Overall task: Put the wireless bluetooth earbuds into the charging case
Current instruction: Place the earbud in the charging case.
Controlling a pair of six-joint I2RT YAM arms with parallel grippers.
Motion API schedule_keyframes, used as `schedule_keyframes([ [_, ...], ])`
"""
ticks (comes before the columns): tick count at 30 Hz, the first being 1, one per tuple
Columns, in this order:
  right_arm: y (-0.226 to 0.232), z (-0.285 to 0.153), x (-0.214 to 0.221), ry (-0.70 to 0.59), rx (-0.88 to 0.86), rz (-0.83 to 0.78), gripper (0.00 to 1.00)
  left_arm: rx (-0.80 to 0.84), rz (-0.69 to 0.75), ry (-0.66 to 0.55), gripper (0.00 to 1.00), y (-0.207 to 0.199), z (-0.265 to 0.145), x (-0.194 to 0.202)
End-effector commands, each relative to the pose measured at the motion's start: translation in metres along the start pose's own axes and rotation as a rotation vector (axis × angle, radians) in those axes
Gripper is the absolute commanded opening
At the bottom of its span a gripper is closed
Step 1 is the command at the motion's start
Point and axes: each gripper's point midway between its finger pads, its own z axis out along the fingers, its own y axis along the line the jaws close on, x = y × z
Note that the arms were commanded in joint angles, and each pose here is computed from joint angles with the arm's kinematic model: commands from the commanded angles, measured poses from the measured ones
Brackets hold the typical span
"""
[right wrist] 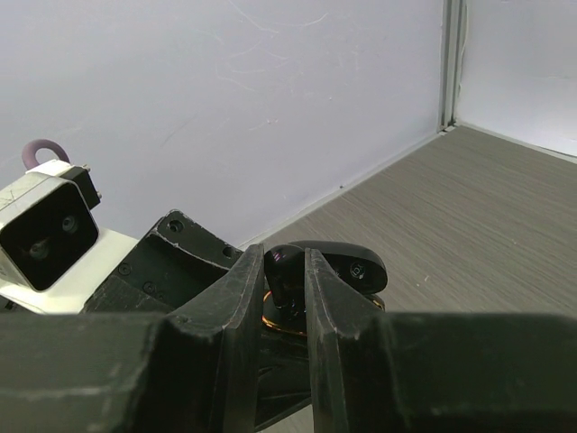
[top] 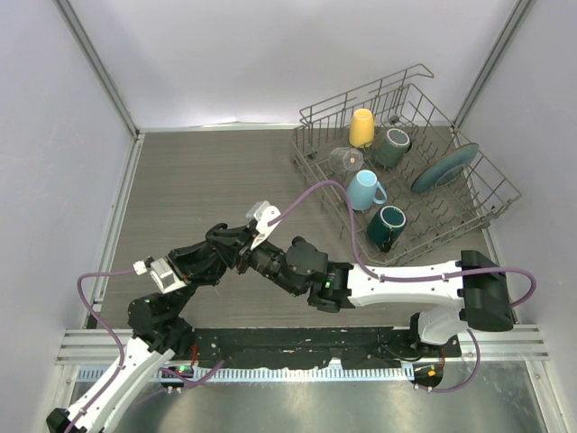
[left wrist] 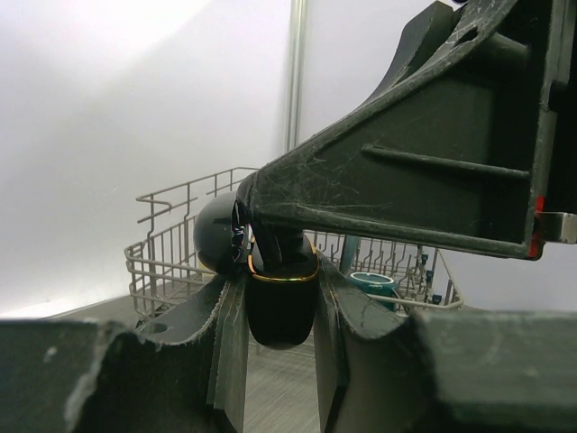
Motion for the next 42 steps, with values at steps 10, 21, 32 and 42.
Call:
schedule_keyframes([
  [10,-0.002,-0.011,0.007,0.029,0.027,-0.069,0.01,-0.049,-0.024,-0.022,0.0,0.01,-0.013,0.018],
  [21,-0.005,-0.017,0.01,0.055,0.03,-0.087,0.02,-0.052,-0.027,-0.023,0.0,0.01,-0.013,0.019],
  [32,-0.006,-0.015,0.0,0.048,0.049,-0.075,0.32,-0.049,-0.025,-0.01,0.0,0.01,-0.013,0.022],
  [42,-0.002,-0.011,-0.019,-0.01,0.047,-0.035,0.58,-0.046,-0.016,0.021,0.0,0.01,-0.014,0.029],
])
